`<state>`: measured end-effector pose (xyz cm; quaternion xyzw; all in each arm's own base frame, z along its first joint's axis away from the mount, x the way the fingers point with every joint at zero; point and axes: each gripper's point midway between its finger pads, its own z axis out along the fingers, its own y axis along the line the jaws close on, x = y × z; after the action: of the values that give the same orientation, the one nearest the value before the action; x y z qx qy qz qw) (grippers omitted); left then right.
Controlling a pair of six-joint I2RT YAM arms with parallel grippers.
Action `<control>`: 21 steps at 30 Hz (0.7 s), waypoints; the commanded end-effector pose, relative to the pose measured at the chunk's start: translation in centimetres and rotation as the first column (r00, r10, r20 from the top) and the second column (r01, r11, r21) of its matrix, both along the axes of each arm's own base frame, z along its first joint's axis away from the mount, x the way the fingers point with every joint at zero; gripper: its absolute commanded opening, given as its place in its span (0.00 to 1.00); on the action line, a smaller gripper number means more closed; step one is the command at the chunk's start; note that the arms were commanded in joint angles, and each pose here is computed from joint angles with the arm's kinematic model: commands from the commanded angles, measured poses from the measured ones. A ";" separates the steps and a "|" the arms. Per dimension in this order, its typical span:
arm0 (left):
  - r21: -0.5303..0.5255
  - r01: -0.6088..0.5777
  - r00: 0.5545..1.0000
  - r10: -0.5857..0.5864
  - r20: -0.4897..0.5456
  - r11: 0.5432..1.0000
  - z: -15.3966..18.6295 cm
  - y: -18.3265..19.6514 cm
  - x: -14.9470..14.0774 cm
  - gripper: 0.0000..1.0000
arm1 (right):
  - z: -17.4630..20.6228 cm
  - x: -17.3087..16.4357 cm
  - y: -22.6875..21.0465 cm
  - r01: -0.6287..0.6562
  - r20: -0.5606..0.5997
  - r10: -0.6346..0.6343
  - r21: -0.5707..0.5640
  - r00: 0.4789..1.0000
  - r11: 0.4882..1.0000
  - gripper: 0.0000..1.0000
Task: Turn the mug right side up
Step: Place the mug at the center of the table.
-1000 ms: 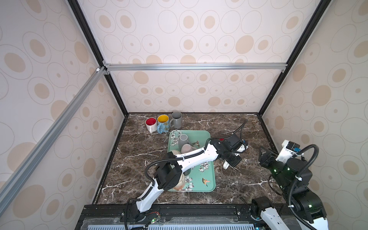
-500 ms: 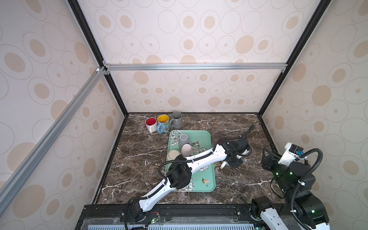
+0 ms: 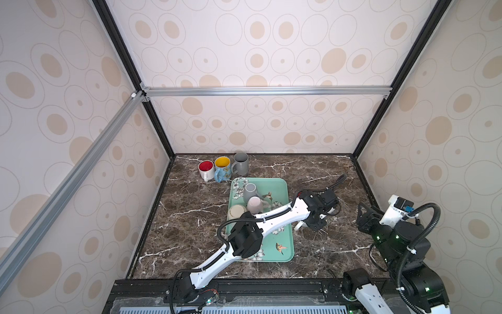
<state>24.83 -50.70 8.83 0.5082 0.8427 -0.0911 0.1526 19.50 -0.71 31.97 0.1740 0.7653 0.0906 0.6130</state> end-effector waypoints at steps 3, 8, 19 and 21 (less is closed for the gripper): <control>-0.002 0.029 0.998 -0.029 0.054 1.000 1.2 -0.3 0.5 0.05 | 0.1 0.1 0.0 0.001 -0.001 -0.001 0.000 1.000 1.000 0.48; 0.001 0.031 0.997 -0.031 0.066 1.000 1.2 -0.4 0.7 0.10 | 0.1 0.3 0.1 -0.004 -0.006 0.004 0.005 1.000 1.000 0.48; 0.023 0.025 0.996 -0.027 0.088 0.999 1.0 0.0 1.1 0.27 | -0.2 1.0 0.6 -0.021 -0.021 0.021 0.018 1.000 1.000 0.48; 0.023 0.025 0.995 -0.027 0.092 0.999 1.1 0.1 1.1 0.31 | -0.2 1.1 0.7 -0.023 -0.021 0.023 0.019 1.000 1.000 0.48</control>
<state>26.02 -50.57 8.14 0.5152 0.8376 -0.0632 0.1701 20.38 -0.12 31.32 0.1695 0.7781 0.0960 0.5971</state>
